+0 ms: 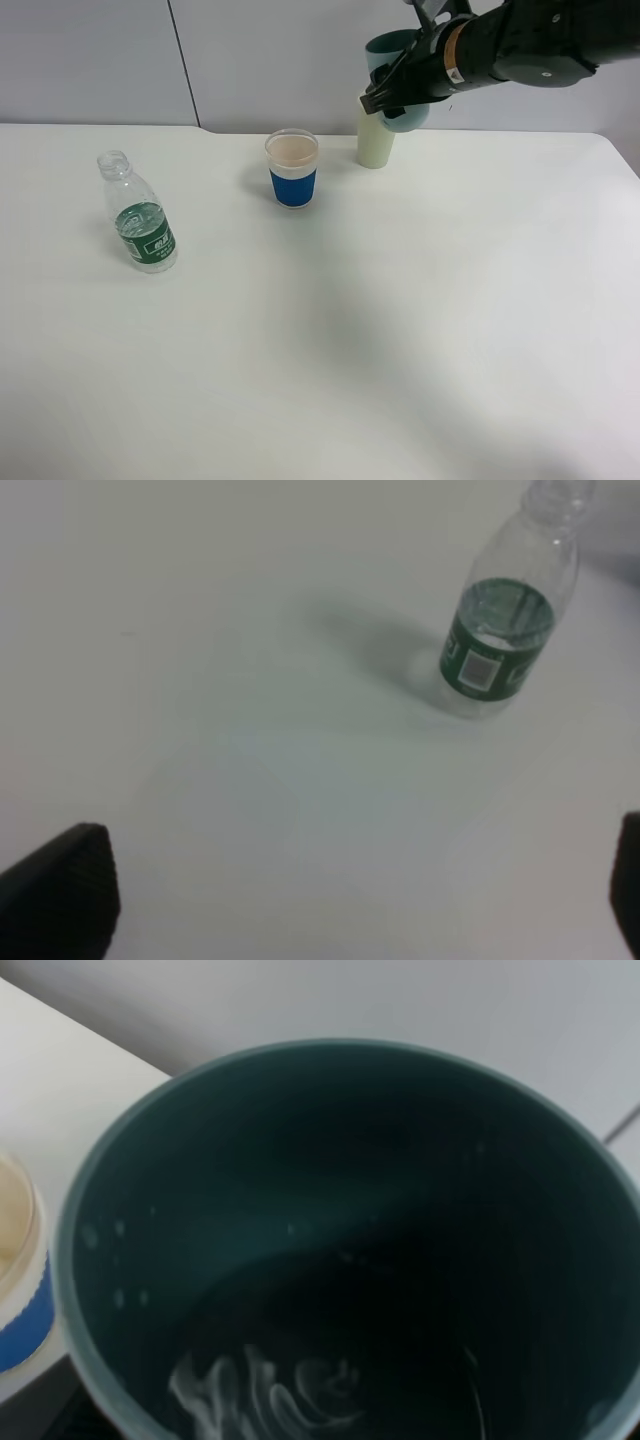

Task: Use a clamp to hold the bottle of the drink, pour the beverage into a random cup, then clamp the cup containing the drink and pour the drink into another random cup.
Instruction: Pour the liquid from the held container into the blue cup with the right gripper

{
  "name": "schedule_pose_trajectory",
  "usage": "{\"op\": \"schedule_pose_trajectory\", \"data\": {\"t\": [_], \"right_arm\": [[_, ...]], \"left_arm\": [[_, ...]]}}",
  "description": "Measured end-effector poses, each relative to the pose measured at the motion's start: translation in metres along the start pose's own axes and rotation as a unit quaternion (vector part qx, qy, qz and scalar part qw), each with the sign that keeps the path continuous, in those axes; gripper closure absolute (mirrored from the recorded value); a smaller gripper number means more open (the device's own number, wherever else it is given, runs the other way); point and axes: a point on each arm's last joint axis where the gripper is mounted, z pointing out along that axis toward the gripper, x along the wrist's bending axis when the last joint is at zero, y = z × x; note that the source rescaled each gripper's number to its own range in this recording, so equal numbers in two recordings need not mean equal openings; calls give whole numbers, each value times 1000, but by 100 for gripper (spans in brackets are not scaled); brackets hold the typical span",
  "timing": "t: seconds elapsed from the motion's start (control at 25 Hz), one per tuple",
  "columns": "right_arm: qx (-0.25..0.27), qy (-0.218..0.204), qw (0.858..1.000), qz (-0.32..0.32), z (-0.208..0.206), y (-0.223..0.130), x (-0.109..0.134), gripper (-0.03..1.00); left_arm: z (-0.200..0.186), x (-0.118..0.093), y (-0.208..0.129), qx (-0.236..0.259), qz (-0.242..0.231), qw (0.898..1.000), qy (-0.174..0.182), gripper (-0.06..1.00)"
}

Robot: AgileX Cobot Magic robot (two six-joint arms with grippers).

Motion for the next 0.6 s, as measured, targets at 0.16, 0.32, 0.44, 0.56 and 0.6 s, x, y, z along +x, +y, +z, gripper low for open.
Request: {"op": "schedule_pose_trajectory", "data": {"t": [0.16, 0.32, 0.44, 0.56, 0.6], "right_arm": [[-5, 2, 999, -34, 10, 11, 13, 96], [-2, 15, 999, -52, 22, 11, 28, 96], [8, 21, 997, -70, 29, 6, 37, 96], [21, 20, 996, -84, 36, 1, 41, 96], [23, 20, 996, -86, 37, 0, 42, 96]], "left_arm": [[0, 0, 0, 0, 0, 1000, 0, -6], [0, 0, 0, 0, 0, 1000, 0, -6], [0, 0, 0, 0, 0, 1000, 0, -6], [0, 0, 0, 0, 0, 1000, 0, -6], [0, 0, 0, 0, 0, 1000, 0, -6]]}}
